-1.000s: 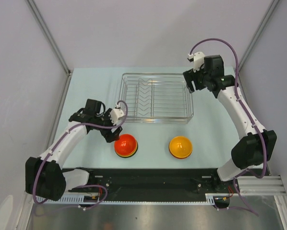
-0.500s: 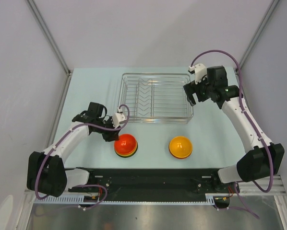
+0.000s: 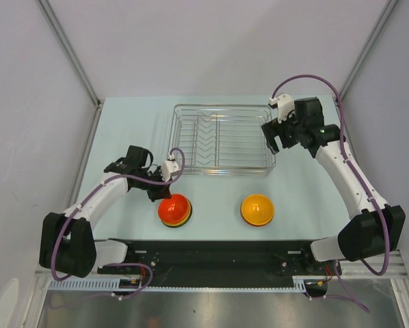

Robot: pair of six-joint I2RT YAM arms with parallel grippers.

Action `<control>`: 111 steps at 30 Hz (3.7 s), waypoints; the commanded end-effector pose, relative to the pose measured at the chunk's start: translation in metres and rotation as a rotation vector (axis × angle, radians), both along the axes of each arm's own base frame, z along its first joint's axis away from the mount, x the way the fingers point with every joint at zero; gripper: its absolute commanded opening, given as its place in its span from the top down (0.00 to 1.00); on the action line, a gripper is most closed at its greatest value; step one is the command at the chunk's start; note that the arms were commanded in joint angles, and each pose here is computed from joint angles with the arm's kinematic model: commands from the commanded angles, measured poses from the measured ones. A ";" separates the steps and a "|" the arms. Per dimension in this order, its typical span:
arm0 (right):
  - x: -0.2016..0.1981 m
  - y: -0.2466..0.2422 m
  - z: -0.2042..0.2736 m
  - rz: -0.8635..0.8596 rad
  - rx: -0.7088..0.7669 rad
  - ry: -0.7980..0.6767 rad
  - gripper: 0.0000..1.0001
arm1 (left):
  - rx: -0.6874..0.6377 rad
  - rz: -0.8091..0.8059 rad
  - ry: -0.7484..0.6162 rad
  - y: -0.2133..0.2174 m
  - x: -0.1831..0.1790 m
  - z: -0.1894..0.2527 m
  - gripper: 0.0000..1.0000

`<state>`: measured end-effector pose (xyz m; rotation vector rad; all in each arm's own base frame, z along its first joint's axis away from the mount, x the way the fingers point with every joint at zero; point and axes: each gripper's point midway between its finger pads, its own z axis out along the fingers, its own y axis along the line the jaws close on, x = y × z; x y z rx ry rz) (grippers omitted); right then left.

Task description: Load the bowls into the dish rack

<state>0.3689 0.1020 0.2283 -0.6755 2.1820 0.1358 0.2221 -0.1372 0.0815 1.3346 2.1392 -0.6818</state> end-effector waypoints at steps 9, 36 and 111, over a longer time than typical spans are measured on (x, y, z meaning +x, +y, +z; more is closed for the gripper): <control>0.001 0.009 0.018 0.017 0.046 -0.045 0.04 | -0.073 0.006 -0.051 -0.009 0.005 0.029 1.00; -0.032 0.099 0.045 0.367 0.345 0.106 0.00 | -0.189 0.228 -0.310 -0.016 0.070 0.138 1.00; 0.024 0.232 0.021 0.310 0.092 -0.122 0.44 | -0.247 0.348 -0.280 -0.075 0.167 0.155 1.00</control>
